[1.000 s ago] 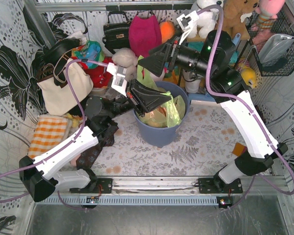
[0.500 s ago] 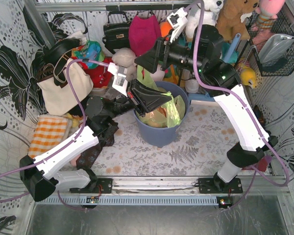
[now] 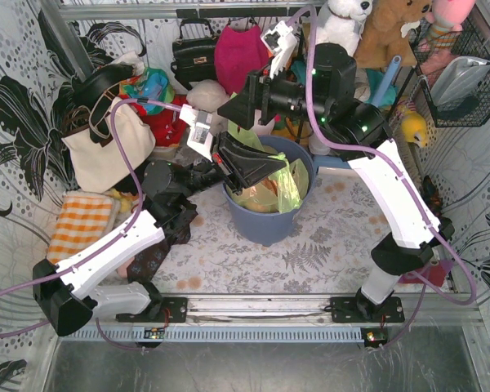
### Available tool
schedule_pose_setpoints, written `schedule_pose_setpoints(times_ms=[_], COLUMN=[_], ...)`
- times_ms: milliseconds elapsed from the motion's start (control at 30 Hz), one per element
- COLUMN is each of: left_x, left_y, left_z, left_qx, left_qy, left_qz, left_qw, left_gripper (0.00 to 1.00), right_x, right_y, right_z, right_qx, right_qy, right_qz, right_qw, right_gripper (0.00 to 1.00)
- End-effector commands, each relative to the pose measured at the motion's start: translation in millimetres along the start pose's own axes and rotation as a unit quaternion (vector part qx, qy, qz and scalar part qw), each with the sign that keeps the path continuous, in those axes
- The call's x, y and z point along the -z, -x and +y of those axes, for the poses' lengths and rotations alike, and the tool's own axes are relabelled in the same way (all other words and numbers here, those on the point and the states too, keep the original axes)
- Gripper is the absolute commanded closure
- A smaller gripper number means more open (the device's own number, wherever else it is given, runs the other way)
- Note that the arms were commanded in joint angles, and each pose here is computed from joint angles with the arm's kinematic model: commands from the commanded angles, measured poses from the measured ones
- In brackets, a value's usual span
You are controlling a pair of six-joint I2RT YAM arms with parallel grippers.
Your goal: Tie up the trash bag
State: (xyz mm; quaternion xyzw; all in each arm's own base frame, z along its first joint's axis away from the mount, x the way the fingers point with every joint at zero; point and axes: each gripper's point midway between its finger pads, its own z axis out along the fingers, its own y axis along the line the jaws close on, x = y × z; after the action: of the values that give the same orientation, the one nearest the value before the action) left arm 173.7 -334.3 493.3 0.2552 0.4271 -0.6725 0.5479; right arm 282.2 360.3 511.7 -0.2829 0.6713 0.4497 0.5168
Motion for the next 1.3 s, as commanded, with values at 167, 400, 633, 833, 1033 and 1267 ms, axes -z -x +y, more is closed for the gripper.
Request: schedule_pose_setpoints(times_ms=[167,400,633,833,1033,1267], left_x=[-4.0,-5.0,-4.5,-5.3,-4.5,-9.2], left_y=[14.5,17.1,16.2,16.6,16.2,29.8], left_z=[-11.3,-11.2,-10.4,-10.8,-9.2,1.2], left_qx=[-0.01,-0.011,-0.008,-0.008,-0.007,-0.04], left_qy=[-0.018,-0.018,-0.017,-0.018,-0.013,0.024], left_qz=[-0.02,-0.025,-0.027,-0.026,-0.028,-0.036], left_qw=[1.0,0.999,0.999,0.999,1.0,0.998], left_gripper=[1.0,1.0,1.0,1.0,1.0,1.0], right_x=[14.9,26.3,33.5,29.8,25.3,22.1], right_y=[17.5,21.1,21.9,18.4,15.9,19.6], right_z=[-0.9,2.4,4.8,4.4,-1.0,-7.5], right_qx=[0.02,0.023,0.02,0.019,0.022,0.029], right_qy=[-0.026,-0.031,-0.032,-0.028,-0.036,-0.048], right_qz=[-0.029,-0.037,-0.041,-0.036,-0.032,-0.047], right_qw=[0.999,0.999,0.998,0.999,0.999,0.997], right_gripper=[0.39,0.44,0.37,0.41,0.58,1.0])
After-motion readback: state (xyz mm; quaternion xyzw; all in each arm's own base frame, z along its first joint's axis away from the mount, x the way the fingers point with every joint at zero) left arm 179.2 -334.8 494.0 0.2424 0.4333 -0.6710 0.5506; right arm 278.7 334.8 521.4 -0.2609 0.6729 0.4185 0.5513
